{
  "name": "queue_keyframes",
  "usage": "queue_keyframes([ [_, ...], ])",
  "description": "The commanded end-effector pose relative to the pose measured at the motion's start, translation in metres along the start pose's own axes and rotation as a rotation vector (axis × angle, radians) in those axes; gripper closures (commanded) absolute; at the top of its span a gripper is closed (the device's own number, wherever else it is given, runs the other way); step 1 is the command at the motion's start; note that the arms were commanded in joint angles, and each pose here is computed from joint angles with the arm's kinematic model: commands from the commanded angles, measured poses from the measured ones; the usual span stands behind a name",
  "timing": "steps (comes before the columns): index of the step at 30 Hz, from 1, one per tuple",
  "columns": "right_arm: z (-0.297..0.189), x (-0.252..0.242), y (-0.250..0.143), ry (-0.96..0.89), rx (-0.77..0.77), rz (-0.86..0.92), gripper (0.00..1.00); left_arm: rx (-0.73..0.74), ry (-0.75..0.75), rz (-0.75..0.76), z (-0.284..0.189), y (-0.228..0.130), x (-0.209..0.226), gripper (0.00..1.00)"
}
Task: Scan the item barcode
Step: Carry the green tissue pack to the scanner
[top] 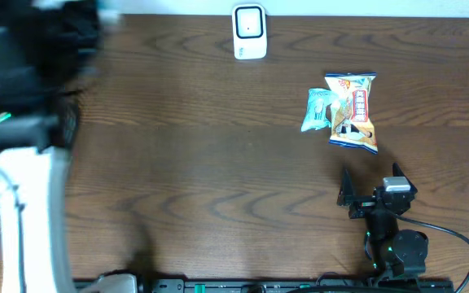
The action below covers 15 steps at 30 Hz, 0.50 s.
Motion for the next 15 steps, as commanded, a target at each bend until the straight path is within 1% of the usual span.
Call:
queue_keyframes([
  [1, 0.000, -0.001, -0.001, -0.007, -0.001, -0.007, 0.01, 0.159, -0.039, 0.256, 0.054, -0.057, -0.033, 0.92],
  [4, 0.000, -0.001, -0.001, -0.007, -0.001, -0.007, 0.01, 0.251, 0.005, 0.342, 0.093, -0.103, -0.044, 0.93],
  [7, 0.000, -0.001, -0.001, -0.008, -0.001, -0.007, 0.01, 0.340, 0.058, 0.393, 0.129, -0.152, -0.048, 0.92],
  [11, 0.000, -0.001, -0.001, -0.007, -0.001, -0.007, 0.01, 0.439, 0.036, 0.437, 0.169, -0.211, -0.055, 0.92],
  [15, 0.000, -0.001, -0.001, -0.007, -0.001, -0.007, 0.01, 0.495, 0.002, 0.455, 0.200, -0.264, -0.062, 0.91],
])
Point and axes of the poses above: each gripper's point midway between its finger pads, its own z axis out along the fingers, its own x axis along the line the jaws close on, y = z × x, the point moved 6 cm from there along -z, back along the fingers, and after that the axes turned 12 degrees about z, right-handed, at the moved point
